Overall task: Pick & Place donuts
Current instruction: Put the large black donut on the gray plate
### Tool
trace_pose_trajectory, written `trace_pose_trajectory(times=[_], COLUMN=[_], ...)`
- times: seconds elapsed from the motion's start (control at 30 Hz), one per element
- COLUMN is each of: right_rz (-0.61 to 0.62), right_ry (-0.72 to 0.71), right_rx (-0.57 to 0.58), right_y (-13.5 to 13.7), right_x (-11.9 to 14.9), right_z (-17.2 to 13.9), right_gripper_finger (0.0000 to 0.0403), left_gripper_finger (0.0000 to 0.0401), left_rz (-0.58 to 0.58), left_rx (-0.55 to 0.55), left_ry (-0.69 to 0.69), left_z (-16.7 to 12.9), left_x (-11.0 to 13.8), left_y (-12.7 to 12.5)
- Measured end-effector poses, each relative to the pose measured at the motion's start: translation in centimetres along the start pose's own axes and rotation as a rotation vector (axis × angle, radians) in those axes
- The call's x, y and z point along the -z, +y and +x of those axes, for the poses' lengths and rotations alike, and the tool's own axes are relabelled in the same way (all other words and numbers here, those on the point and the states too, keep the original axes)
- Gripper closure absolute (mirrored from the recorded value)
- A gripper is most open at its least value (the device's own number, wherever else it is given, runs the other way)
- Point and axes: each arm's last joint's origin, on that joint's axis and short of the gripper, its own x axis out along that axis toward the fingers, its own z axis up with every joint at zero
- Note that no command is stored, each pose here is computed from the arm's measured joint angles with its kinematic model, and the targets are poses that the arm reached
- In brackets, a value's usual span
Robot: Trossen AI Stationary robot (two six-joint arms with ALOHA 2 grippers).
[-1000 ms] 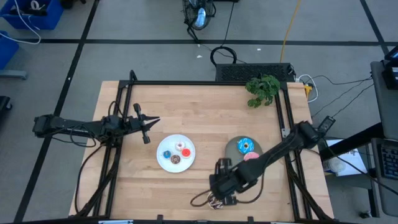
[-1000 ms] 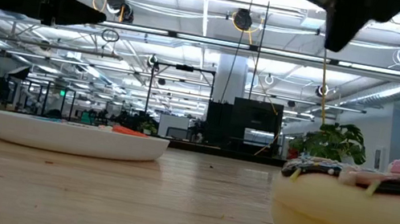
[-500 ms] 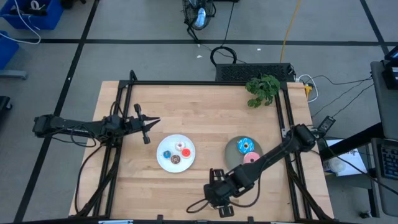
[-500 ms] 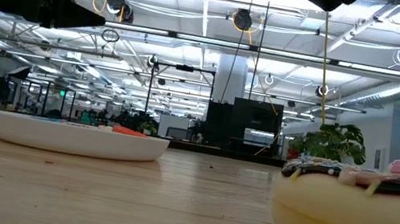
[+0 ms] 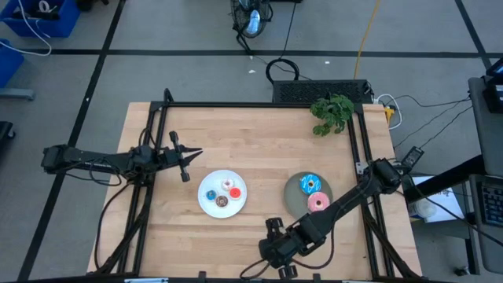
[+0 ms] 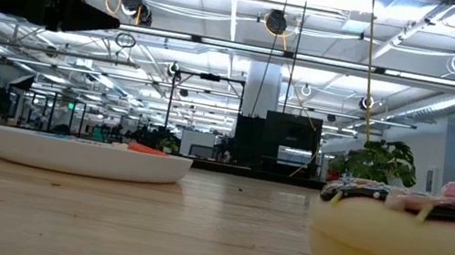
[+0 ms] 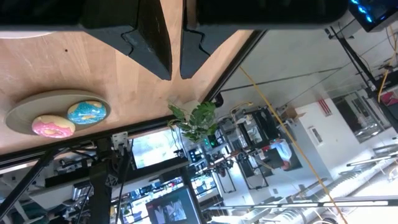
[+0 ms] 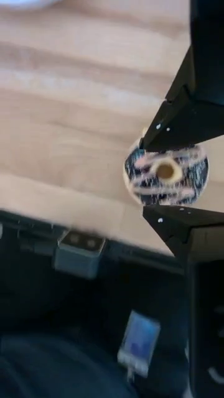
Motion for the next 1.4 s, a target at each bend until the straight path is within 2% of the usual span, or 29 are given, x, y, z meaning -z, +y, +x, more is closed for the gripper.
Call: trace_pose_trajectory(times=[0.3,0.37,0.47,0.67,0.8,1.0,1.13,1.4], right_rz=[-0.101,-0.108,-0.137,-0.128,-0.144,-0.147,-0.142,-0.127], right_ry=[0.023,0.059,0.102,0.000,-0.003,0.030,0.117,0.173], right_rx=[0.115,0.095,0.066,0.080,0.084,0.097,0.119,0.109], right_y=[-0.5,-0.7,-1.1,-1.6,-1.6,-2.0,-2.7,-3.1], right_x=[0.6,1.3,2.5,2.9,2.9,3.3,4.3,4.7], right_z=[0.2,0.9,2.1,3.7,3.8,5.9,7.8,8.4], right_gripper_finger=[0.0260,0.0253,0.0226,0.0156,0.0134,0.0131,0.0131,0.0139], left_gripper_finger=[0.0361,0.0361,0.0361,0.0361,0.0361,0.0361,0.0361,0.0361], left_rz=[0.000,0.000,0.001,0.001,0.001,0.001,0.001,0.001], left_rx=[0.001,0.001,0.002,0.002,0.002,0.002,0.003,0.003], left_ry=[-0.001,0.000,0.004,0.004,0.005,0.005,0.005,0.005], left_z=[0.0,0.0,0.0,0.0,0.0,0.0,0.0,0.0], left_x=[0.0,0.0,0.0,0.0,0.0,0.1,0.1,0.1], left_y=[0.0,0.0,0.0,0.0,0.0,0.0,0.0,0.0])
